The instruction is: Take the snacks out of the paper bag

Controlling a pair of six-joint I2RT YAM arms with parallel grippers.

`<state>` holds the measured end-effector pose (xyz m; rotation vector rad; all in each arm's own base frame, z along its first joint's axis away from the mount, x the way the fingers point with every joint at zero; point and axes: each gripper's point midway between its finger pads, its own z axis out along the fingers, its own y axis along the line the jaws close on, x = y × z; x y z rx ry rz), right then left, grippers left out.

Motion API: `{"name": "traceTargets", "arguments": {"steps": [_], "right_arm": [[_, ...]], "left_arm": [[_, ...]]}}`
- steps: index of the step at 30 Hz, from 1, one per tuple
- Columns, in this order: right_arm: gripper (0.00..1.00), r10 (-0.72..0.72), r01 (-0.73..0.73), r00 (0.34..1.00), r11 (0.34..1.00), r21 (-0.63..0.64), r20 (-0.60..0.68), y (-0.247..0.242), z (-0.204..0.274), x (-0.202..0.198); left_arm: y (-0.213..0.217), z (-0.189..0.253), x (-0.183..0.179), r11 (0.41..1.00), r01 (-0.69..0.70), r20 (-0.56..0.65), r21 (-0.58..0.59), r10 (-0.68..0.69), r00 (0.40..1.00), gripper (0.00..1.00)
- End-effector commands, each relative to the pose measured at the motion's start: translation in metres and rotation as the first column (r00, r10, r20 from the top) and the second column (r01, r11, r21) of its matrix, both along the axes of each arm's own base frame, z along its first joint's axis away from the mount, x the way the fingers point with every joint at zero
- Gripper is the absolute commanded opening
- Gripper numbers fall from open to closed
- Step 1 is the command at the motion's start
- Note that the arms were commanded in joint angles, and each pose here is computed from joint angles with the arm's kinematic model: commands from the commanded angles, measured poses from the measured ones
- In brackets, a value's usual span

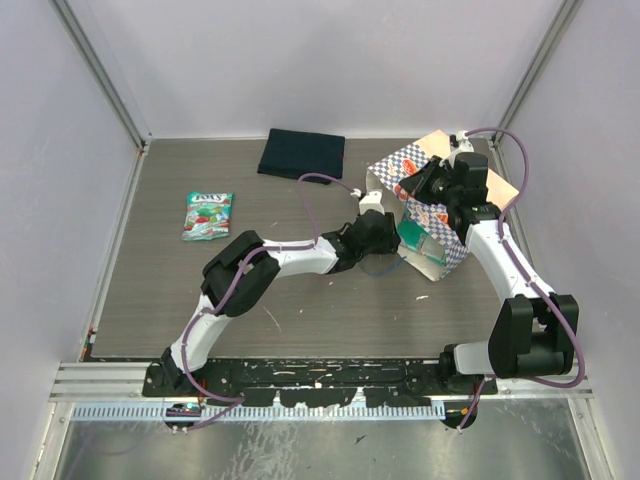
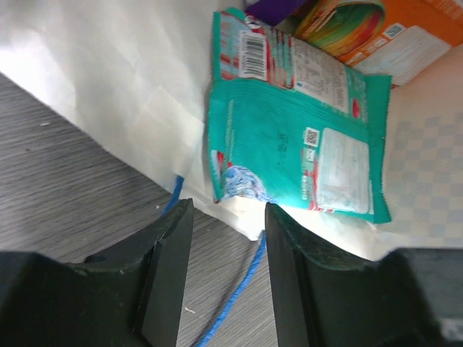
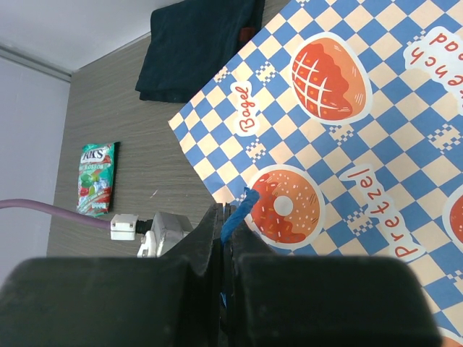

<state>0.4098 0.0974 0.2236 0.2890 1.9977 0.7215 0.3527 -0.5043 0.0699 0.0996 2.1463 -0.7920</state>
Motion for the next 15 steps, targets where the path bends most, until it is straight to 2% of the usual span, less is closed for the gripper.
{"name": "traceTargets", "arguments": {"steps": [1,9,15], "right_arm": [[0.01,0.005,-0.004,0.998,1.000,-0.011,0.063,-0.001,0.016,0.005],[0.01,0.006,-0.005,0.998,1.000,-0.014,0.062,-0.001,0.015,0.006],[0.01,0.008,-0.007,0.998,1.000,-0.017,0.060,-0.001,0.013,0.005]], "left_arm": [[-0.024,0.052,0.007,0.992,0.051,0.097,-0.115,-0.040,0.994,0.46],[-0.027,0.042,0.012,0.995,0.046,0.091,-0.084,-0.039,0.995,0.41],[-0.020,0.019,0.021,0.998,0.004,0.043,-0.058,-0.001,0.999,0.30]]}}
